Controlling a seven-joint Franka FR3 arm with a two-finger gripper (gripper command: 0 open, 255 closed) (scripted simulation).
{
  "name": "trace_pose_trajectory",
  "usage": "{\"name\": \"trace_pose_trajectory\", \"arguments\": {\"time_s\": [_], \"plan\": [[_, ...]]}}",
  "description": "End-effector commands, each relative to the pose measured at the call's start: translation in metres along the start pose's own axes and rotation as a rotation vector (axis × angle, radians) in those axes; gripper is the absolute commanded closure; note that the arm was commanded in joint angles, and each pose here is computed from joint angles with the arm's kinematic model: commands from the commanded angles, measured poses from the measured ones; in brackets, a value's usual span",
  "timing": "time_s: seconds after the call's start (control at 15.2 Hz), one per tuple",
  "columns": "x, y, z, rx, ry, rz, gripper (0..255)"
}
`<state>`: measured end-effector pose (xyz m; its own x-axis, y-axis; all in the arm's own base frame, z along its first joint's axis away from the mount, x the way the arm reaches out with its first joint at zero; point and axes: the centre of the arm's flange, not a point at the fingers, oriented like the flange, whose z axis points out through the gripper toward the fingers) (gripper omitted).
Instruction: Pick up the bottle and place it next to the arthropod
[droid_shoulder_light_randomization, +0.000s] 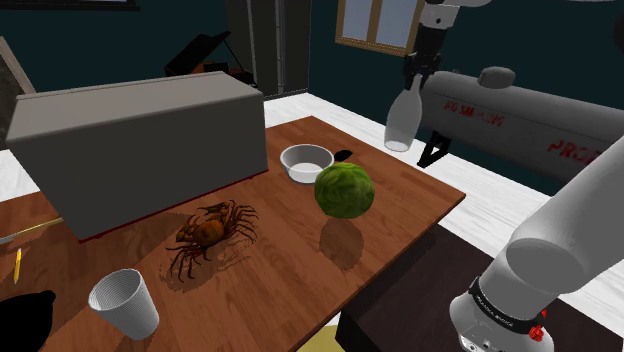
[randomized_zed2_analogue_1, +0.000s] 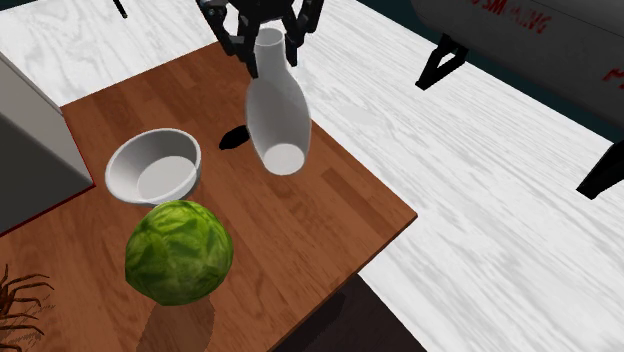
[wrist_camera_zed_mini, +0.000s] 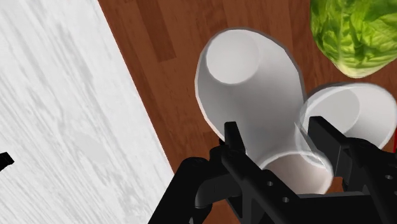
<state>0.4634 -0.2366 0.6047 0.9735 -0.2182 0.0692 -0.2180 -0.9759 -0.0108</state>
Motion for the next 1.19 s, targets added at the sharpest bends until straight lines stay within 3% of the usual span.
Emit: {"name": "trace_pose_trajectory", "arguments": {"time_s": [0.0,1.12], "plan": [[0.001,0.001,-0.011,0.0,0.0,0.0,255],[0.007,0.0,-0.101,0.0,0.0,0.0,255]]}}
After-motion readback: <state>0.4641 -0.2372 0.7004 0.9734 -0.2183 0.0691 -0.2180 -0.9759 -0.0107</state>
